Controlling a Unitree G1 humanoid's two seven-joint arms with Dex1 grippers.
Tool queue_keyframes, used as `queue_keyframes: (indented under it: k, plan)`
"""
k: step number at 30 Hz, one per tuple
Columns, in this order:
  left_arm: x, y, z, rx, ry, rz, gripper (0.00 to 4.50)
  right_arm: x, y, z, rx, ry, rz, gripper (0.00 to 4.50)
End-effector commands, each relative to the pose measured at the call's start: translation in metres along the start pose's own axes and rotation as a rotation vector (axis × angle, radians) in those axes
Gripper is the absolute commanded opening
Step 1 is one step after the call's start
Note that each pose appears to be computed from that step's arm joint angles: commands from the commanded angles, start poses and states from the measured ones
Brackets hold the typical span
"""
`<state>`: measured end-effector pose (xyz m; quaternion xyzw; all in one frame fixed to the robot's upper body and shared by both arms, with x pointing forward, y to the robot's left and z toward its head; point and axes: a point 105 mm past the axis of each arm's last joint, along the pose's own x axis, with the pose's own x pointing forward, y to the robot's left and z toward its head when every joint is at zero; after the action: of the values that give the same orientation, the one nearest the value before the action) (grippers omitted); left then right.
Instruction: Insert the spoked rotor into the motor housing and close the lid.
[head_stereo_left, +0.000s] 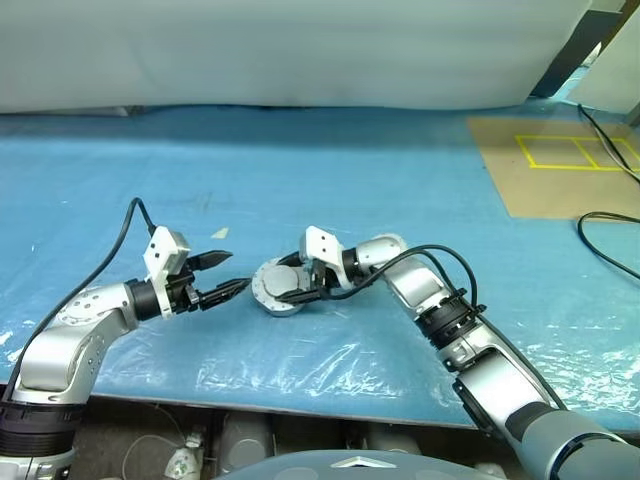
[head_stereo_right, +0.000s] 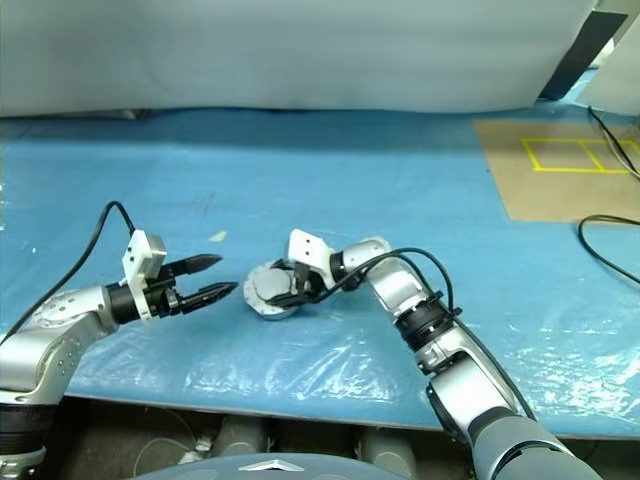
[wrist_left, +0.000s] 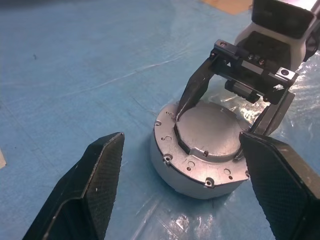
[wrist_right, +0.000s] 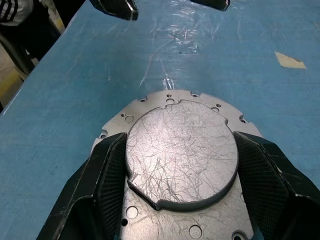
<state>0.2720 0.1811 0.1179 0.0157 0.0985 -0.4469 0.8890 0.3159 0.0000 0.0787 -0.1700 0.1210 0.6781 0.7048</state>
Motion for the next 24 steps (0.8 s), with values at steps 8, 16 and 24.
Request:
queue_keyframes:
  k: [8, 16, 24]
  plan:
    - [0.004, -0.002, 0.011, 0.043, -0.030, -0.016, 3.88, -0.007, 0.003, -0.032, 0.024, 0.125, 0.002, 2.96]
    - [0.005, -0.003, 0.011, 0.042, -0.034, -0.016, 3.88, 0.002, 0.002, -0.043, 0.069, 0.137, -0.062, 2.96]
    - [0.007, -0.004, 0.010, 0.041, -0.032, -0.023, 3.88, 0.001, 0.010, -0.068, 0.130, 0.219, -0.063, 2.96]
